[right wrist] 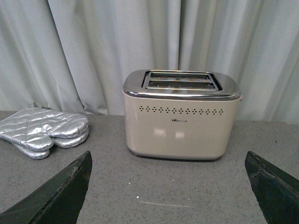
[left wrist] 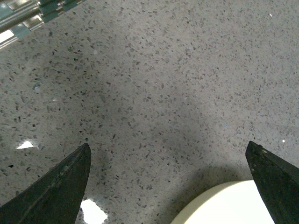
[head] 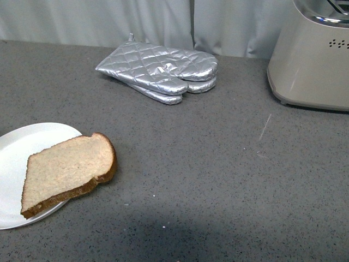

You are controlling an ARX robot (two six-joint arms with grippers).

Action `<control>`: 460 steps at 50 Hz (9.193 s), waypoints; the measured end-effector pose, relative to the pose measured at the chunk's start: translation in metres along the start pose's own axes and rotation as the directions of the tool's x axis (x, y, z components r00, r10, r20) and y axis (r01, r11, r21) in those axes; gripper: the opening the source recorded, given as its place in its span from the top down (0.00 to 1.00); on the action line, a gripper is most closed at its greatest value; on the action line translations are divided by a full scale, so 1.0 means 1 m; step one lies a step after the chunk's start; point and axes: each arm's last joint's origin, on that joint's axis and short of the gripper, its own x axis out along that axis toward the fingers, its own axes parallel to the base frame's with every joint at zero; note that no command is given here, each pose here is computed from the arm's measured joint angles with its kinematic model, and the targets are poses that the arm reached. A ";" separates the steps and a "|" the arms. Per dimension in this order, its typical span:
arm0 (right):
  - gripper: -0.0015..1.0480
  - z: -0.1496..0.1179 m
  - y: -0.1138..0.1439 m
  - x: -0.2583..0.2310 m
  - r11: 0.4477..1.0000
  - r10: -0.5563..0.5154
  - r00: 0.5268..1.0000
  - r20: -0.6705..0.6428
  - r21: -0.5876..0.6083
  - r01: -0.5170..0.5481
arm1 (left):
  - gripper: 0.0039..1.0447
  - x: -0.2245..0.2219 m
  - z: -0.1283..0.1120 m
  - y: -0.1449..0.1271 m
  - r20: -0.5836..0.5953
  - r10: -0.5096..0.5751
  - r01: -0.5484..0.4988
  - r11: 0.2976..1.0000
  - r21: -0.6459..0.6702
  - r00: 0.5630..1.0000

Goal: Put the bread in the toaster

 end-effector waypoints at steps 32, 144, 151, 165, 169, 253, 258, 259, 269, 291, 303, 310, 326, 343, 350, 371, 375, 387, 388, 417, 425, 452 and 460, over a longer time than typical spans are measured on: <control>0.09 0.000 0.000 0.000 1.000 0.000 1.000 0.000 0.000 0.000 | 0.06 0.009 -0.010 0.003 -0.066 0.032 -0.026 0.995 0.095 0.997; 0.09 0.000 0.000 0.000 1.000 0.000 1.000 0.000 0.000 0.000 | 0.97 -0.030 -0.049 -0.057 -0.305 -0.242 0.324 0.911 0.256 0.921; 0.09 0.000 0.000 0.000 1.000 0.000 1.000 0.000 0.000 0.000 | 0.97 -0.033 -0.064 -0.077 -0.354 -0.258 0.369 0.881 0.295 0.899; 0.09 0.000 0.000 0.000 1.000 0.000 1.000 0.000 0.000 0.000 | 0.97 -0.041 -0.108 -0.132 -0.453 -0.313 0.500 0.776 0.386 0.835; 0.09 0.000 0.000 0.000 1.000 0.000 1.000 0.000 0.000 0.000 | 0.97 -0.039 -0.120 -0.144 -0.473 -0.313 0.516 0.760 0.394 0.823; 0.09 0.000 0.000 0.000 1.000 0.000 1.000 0.000 0.000 0.000 | 0.97 -0.013 -0.229 -0.270 -0.561 -0.313 0.587 0.697 0.412 0.766; 0.09 0.000 0.000 0.000 1.000 0.000 1.000 0.000 0.000 0.000 | 0.97 -0.010 -0.231 -0.275 -0.564 -0.314 0.588 0.699 0.407 0.763; 0.09 0.000 0.000 0.000 1.000 0.000 1.000 0.000 0.000 0.000 | 0.97 -0.009 -0.232 -0.276 -0.565 -0.315 0.588 0.699 0.406 0.763; 0.09 0.000 0.000 0.000 1.000 0.000 1.000 0.000 0.000 0.000 | 0.97 -0.006 -0.236 -0.279 -0.567 -0.307 0.584 0.704 0.405 0.764; 0.09 0.000 0.000 0.000 1.000 0.000 1.000 0.000 0.000 0.000 | 0.75 -0.007 -0.244 -0.287 -0.577 -0.305 0.588 0.701 0.403 0.758; 0.09 0.000 0.000 0.000 1.000 0.000 1.000 0.000 0.000 0.000 | 0.37 -0.009 -0.232 -0.280 -0.557 -0.314 0.577 0.715 0.394 0.769; 0.09 0.000 0.000 0.000 1.000 0.000 1.000 0.000 0.000 0.000 | 0.11 -0.012 -0.211 -0.262 -0.511 -0.315 0.546 0.736 0.401 0.799; 0.09 0.000 0.000 0.000 1.000 0.000 1.000 0.000 0.000 0.000 | 0.06 -0.031 -0.156 -0.191 -0.432 -0.300 0.473 0.795 0.379 0.851; 0.09 0.000 0.000 0.000 1.000 0.000 1.000 0.000 0.000 0.000 | 0.06 -0.090 -0.089 -0.103 -0.317 -0.369 0.458 0.845 0.277 0.874; 0.09 0.000 0.000 0.000 1.000 0.000 1.000 0.000 0.000 0.000 | 0.23 -0.100 -0.081 -0.064 0.104 -0.406 0.309 0.816 0.489 0.908; 0.09 0.000 0.000 0.000 1.000 0.000 1.000 -0.002 0.000 0.000 | 0.92 -0.209 -0.097 -0.017 0.393 -0.574 0.172 0.694 0.699 0.719; 0.09 0.000 0.000 0.000 1.000 0.000 1.000 -0.001 0.000 0.000 | 0.96 -0.215 -0.101 -0.011 0.405 -0.581 0.167 0.693 0.702 0.706; 0.09 0.000 0.000 0.000 1.000 -0.001 1.000 -0.001 0.000 0.001 | 0.97 -0.219 -0.101 -0.010 0.422 -0.595 0.165 0.690 0.705 0.685; 0.09 0.000 0.000 0.000 1.000 -0.001 1.000 -0.001 0.000 0.001 | 0.97 -0.219 -0.101 -0.010 0.422 -0.595 0.165 0.690 0.705 0.684; 0.09 0.000 0.000 0.000 1.000 0.000 1.000 -0.001 0.000 0.000 | 0.51 -0.219 -0.101 -0.010 0.422 -0.595 0.164 0.690 0.705 0.684; 0.09 -0.005 -0.001 0.009 0.968 -0.001 0.939 -0.343 0.236 0.088 | 0.16 -0.219 -0.101 -0.010 0.422 -0.595 0.165 0.690 0.705 0.684; 0.09 -0.075 -0.009 0.047 0.682 -0.286 0.698 -0.657 0.372 0.629 | 0.06 -0.219 -0.101 -0.010 0.423 -0.594 0.163 0.689 0.706 0.684; 0.09 -0.083 -0.011 0.050 0.667 -0.313 0.707 -0.635 0.383 0.639 | 0.06 -0.219 -0.101 -0.010 0.422 -0.595 0.163 0.689 0.706 0.684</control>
